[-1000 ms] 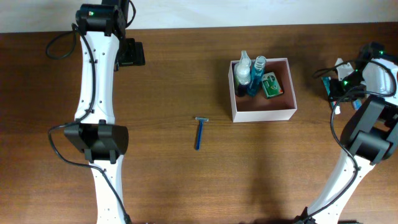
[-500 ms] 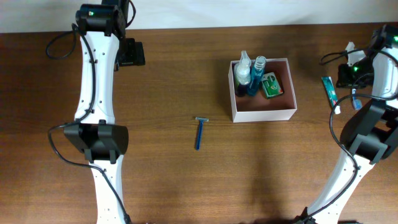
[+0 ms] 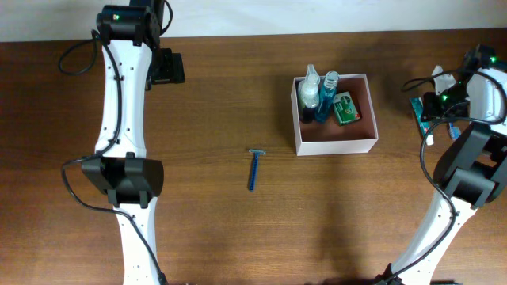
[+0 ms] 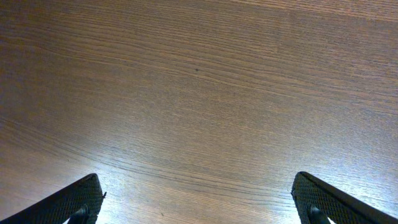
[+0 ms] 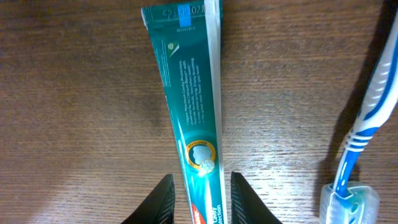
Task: Pack container
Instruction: 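Grasp the Colgate toothpaste tube with the right gripper, then carry the toothpaste into the box and release it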
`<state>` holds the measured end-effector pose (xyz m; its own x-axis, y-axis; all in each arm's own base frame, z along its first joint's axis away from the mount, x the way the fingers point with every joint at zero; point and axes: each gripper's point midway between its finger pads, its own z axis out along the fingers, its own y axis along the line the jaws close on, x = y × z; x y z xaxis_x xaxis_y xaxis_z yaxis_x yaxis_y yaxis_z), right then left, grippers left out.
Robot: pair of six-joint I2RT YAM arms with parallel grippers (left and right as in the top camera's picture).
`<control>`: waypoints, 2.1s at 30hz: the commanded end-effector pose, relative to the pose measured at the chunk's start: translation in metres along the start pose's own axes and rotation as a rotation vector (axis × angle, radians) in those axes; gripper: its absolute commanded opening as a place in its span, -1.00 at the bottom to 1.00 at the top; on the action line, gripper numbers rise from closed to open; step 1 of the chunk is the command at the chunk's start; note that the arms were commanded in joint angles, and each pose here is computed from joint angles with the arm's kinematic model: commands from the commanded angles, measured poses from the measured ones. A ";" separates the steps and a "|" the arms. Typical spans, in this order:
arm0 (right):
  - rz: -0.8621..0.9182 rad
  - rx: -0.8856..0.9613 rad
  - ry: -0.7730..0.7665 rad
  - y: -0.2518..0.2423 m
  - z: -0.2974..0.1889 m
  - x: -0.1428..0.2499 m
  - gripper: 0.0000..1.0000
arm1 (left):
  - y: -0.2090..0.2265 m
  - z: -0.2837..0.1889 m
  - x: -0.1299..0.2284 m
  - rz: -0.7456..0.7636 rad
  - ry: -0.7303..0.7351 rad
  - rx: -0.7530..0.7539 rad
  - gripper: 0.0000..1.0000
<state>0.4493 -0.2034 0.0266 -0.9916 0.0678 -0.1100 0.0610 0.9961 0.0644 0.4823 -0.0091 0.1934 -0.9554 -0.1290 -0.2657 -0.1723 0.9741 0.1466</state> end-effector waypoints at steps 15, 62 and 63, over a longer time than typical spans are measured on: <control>0.013 -0.001 0.026 -0.003 0.018 0.004 -0.48 | 0.002 -0.011 -0.001 0.009 -0.023 0.009 0.98; -0.152 -0.293 -0.052 0.206 -0.116 -0.035 -0.69 | 0.002 -0.011 -0.001 0.009 -0.024 0.009 0.98; -0.167 -0.274 -0.046 0.210 -0.115 -0.034 -0.69 | 0.002 -0.011 -0.001 0.009 -0.024 0.009 0.99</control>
<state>0.4828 -0.0175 0.1436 -0.9851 -0.0650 -0.1594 -0.1132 0.9422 0.3153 0.4823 -0.0092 0.1934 -0.9554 -0.1290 -0.2657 -0.1722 0.9741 0.1463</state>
